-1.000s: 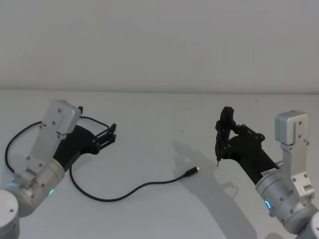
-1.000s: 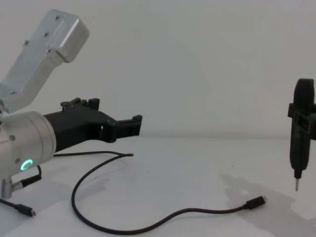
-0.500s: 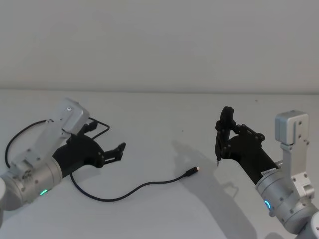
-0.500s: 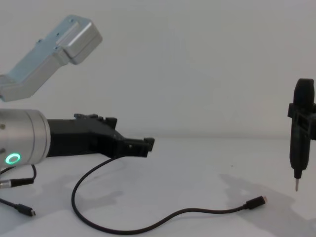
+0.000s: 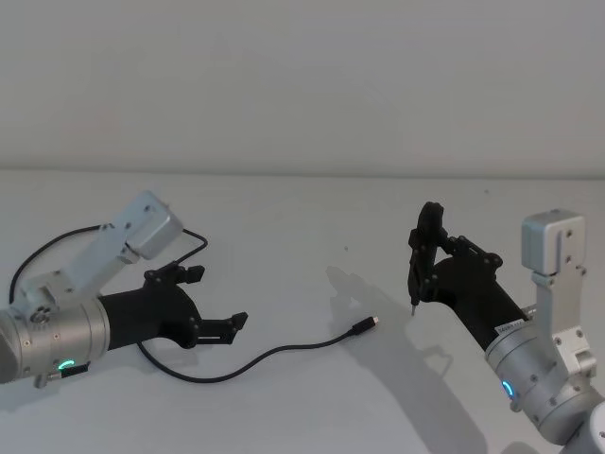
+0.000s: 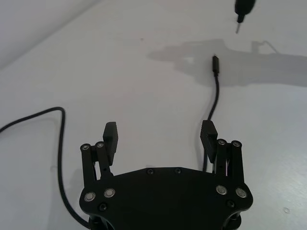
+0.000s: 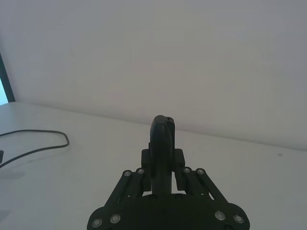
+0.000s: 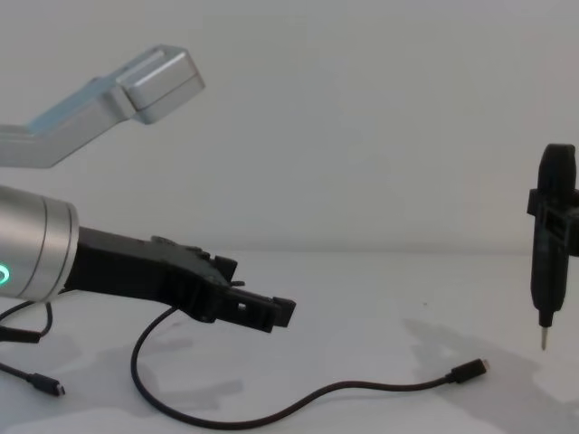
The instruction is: Pick up the data cable with the one hand.
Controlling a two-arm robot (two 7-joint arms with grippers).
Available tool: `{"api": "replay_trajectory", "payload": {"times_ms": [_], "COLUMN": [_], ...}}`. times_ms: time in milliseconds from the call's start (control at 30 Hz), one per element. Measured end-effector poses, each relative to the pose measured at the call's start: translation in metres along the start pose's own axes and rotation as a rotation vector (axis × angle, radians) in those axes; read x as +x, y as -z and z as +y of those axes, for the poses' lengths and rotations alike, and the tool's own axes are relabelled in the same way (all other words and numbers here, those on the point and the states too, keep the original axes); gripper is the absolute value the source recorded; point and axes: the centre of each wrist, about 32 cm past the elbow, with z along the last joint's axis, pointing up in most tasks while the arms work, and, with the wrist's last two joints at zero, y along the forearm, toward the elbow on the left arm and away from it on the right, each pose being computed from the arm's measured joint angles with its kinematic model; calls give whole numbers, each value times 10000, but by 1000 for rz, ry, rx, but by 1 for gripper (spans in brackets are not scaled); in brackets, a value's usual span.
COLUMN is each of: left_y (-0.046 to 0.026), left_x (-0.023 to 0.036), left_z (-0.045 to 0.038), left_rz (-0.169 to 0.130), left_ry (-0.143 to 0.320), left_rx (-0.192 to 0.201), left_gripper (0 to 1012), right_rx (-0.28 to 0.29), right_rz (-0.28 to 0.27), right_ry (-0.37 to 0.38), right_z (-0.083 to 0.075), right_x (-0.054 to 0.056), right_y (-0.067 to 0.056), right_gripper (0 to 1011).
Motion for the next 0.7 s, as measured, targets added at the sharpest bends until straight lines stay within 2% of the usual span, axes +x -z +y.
{"api": "replay_trajectory", "payload": {"times_ms": [233, 533, 700], "left_y": [-37, -39, -28], "left_x": [31, 17, 7], "left_z": [-27, -111, -171], "left_rz": [17, 27, 22], "left_ry": [63, 112, 134], "left_rx": [37, 69, 85], "left_gripper": [1002, 1001, 1001], "right_rx": [0, 0, 0], "right_rz": [0, 0, 0], "right_ry": [0, 0, 0], "right_z": [0, 0, 0], "right_x": [0, 0, 0], "right_y": [0, 0, 0], "right_gripper": [275, 275, 274]}}
